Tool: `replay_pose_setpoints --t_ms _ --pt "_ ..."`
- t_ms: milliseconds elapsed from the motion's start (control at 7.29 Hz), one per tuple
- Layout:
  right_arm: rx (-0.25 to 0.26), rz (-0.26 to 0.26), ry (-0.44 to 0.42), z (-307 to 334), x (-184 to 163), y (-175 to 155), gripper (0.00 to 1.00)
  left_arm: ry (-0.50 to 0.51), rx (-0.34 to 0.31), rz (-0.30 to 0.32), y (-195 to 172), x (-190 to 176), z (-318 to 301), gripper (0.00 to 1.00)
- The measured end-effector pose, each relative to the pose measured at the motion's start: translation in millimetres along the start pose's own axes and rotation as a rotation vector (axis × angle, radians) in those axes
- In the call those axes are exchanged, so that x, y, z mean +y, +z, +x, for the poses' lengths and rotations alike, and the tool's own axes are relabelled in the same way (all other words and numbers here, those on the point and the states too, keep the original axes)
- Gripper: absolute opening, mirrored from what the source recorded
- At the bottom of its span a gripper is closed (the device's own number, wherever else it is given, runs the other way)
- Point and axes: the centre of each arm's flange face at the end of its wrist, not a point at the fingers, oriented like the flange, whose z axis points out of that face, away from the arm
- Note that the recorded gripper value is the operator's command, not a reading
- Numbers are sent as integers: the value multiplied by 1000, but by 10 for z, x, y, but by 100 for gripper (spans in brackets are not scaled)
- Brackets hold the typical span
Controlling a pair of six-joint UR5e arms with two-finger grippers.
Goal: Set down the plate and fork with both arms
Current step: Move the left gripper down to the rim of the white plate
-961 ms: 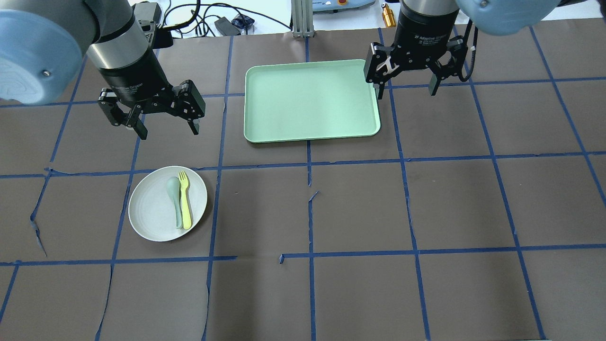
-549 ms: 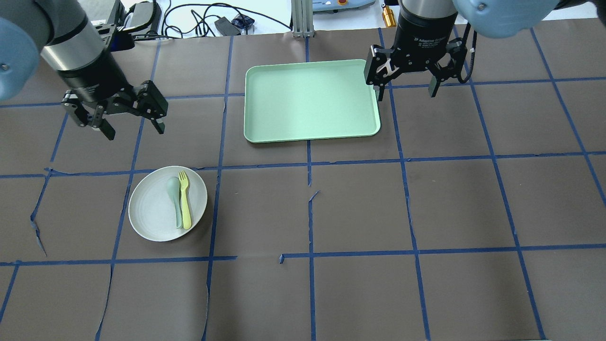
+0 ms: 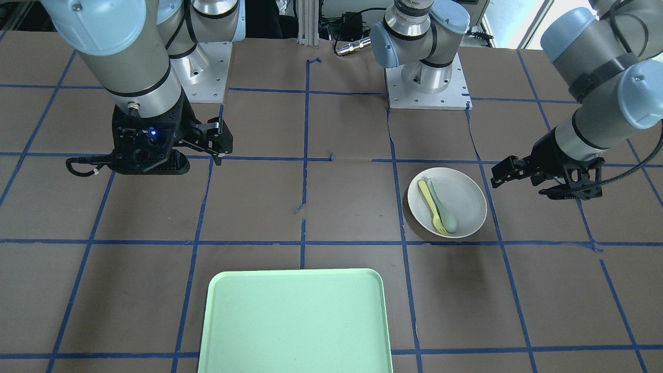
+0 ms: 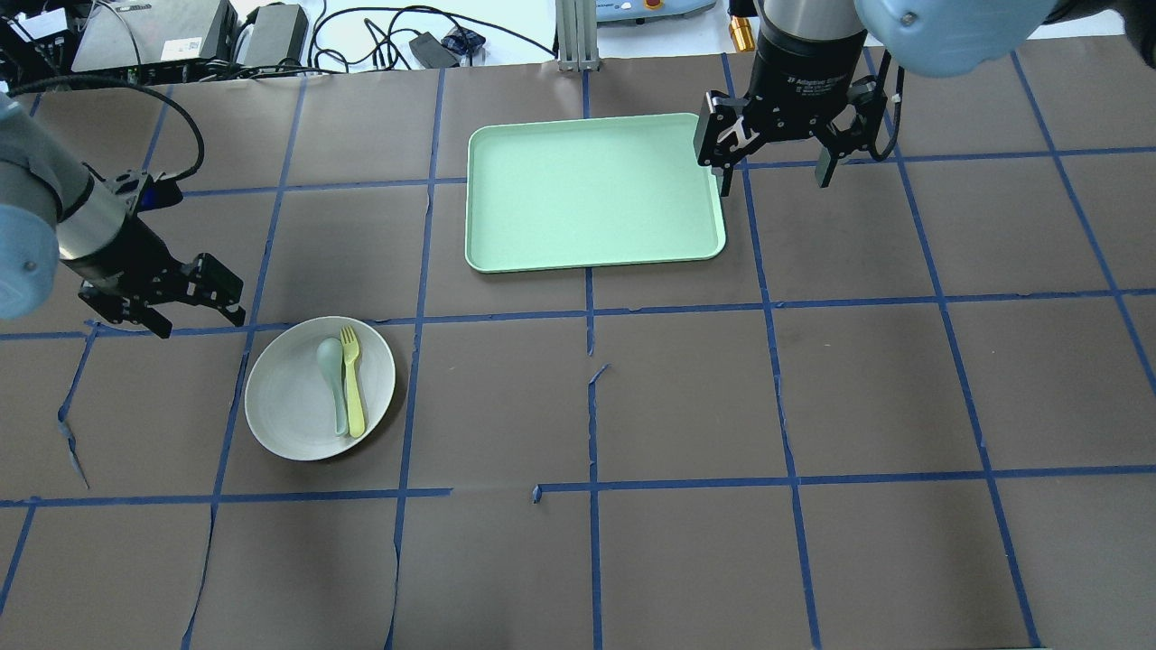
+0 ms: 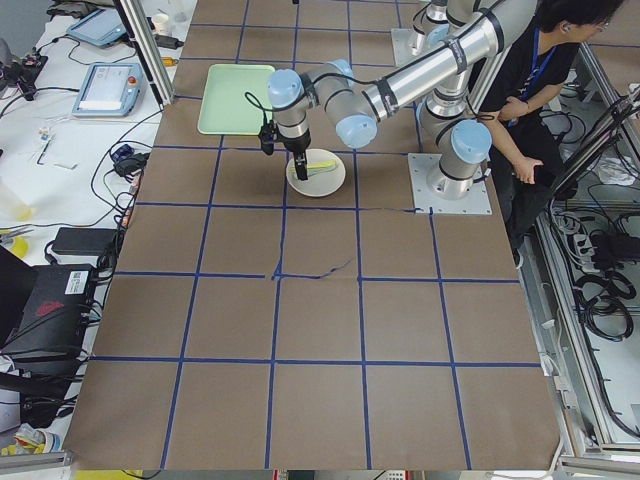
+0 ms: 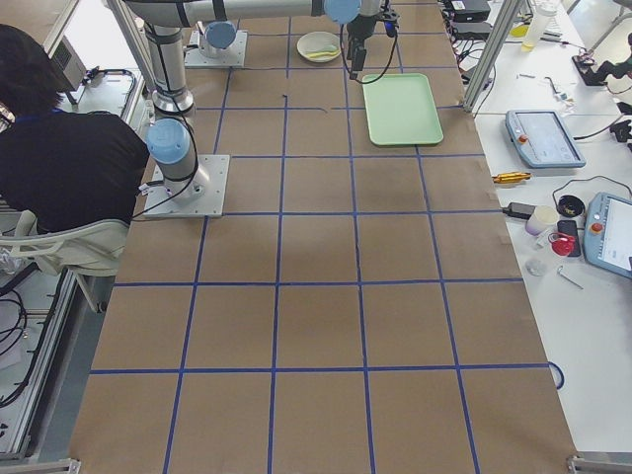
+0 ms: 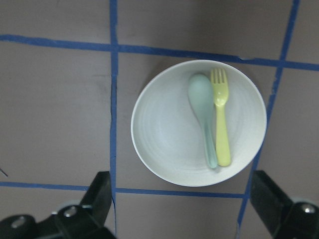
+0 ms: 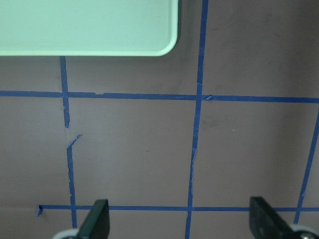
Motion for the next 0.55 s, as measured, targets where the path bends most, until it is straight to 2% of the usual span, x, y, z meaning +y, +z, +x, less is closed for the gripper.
replay_pose_setpoints --t_ms 137,549 --pt "1 -2 -1 1 -4 12 100 4 31 -19 290 12 -58 98" --pt "4 -13 -1 1 -9 72 100 54 80 -106 838 -27 -136 79"
